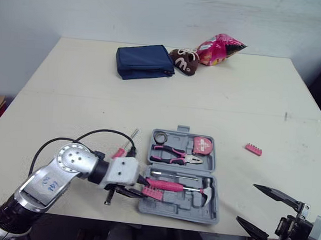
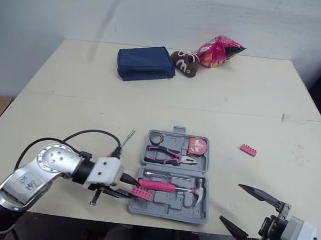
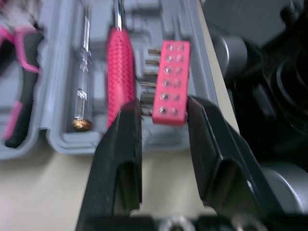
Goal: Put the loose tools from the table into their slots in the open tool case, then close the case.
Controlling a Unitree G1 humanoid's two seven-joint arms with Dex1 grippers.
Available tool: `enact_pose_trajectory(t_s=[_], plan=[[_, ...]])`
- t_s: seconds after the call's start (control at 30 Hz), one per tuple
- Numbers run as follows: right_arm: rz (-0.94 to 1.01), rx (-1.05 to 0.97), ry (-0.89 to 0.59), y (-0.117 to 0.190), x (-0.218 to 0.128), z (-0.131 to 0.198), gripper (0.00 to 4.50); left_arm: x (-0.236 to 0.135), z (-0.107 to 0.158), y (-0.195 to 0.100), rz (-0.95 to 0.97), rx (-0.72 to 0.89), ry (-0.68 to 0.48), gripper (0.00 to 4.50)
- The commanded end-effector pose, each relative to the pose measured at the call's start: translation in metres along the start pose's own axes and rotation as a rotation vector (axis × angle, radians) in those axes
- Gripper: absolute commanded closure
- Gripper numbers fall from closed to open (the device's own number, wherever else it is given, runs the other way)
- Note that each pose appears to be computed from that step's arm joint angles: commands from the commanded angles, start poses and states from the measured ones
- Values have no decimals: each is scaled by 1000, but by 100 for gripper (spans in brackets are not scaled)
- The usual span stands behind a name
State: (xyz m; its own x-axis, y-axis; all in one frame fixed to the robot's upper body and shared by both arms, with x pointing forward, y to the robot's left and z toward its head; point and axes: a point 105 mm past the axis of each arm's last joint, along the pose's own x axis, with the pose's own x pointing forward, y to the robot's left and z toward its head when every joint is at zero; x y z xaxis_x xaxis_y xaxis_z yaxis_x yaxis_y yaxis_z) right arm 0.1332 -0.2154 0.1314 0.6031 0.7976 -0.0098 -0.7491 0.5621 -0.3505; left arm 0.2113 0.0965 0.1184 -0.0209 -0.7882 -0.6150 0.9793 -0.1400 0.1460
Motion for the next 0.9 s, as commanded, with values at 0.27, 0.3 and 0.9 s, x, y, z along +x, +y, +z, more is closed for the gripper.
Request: enact_pose_trajectory(t_s=[0.27,0.3,0.9], plan=[[-32,-28,7,-1,-5,17,0,11,0,0,61,-15,163,383],[-32,-28,7,-1,-5,18,0,11,-1,0,63,-23,169,383],[-47,-33,-11,-3,5,25,0,18,-8,2,151,-32,285,383]])
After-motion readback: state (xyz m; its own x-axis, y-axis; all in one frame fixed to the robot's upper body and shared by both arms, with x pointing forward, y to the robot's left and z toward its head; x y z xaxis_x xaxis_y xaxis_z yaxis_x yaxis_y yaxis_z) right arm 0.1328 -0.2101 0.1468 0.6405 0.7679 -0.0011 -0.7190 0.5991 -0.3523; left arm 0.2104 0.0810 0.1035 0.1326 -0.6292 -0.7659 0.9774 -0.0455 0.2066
